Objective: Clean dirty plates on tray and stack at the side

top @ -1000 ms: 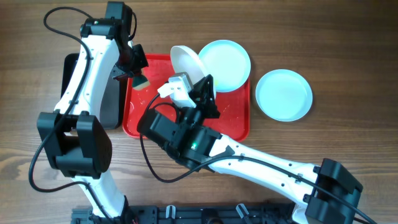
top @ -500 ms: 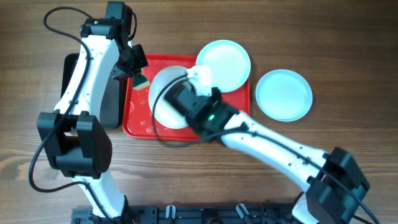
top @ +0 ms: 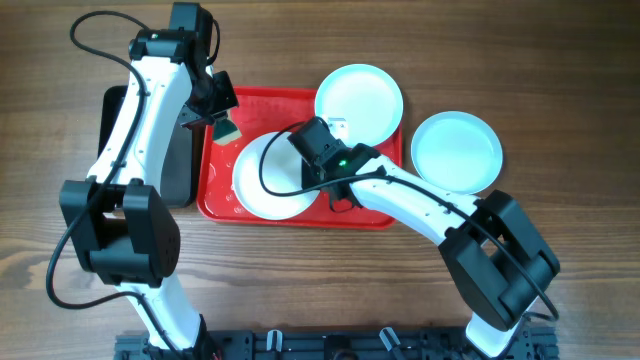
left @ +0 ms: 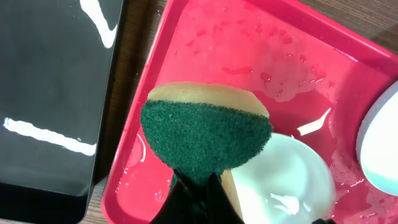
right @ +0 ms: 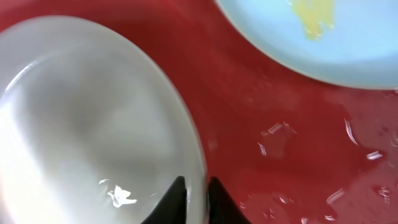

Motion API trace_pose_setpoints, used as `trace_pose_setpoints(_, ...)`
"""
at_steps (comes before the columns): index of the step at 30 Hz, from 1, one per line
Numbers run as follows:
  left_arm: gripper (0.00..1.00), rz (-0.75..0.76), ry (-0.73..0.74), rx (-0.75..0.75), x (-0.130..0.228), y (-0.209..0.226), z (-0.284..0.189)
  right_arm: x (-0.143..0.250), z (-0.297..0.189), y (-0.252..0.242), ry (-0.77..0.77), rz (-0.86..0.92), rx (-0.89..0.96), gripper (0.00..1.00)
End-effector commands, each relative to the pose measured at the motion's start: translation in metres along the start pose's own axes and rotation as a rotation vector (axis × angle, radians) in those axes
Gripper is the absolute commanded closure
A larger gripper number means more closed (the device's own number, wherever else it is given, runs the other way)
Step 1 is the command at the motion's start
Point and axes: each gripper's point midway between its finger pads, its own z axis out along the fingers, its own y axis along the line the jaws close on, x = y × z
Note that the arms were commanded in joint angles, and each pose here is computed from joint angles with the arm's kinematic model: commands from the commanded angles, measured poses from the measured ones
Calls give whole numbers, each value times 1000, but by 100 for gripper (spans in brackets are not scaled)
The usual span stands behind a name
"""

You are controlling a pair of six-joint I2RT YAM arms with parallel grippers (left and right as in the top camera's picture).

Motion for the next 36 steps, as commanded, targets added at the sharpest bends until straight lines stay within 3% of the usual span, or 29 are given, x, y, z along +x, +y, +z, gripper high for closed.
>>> trace_pose_setpoints(1,96,12,-7,18,-4,-1,-2,-3,3,12,-9,-152,-57,69)
trace_pose_setpoints(4,96,12,-7,18,-4,-1,-2,-12,9,20,-54,-285,-81,61)
trace_pose_setpoints(8,96,12,-6,18,-4,-1,-2,-18,20,28,-82,-453,-133,61)
trace_pose_setpoints(12,96,12,-6,18,-4,-1,-2,-28,33,17,-90,-492,-131,61)
trace_pose_setpoints(20,96,12,-7,18,-4,-1,-2,-43,40,3,-92,-437,-180,62)
trace_pose_setpoints(25,96,12,-7,18,-4,-1,-2,-36,39,11,-61,-436,-239,75)
trace_pose_setpoints(36,96,12,-7,18,-4,-1,-2,-25,43,7,-1,-297,-238,82)
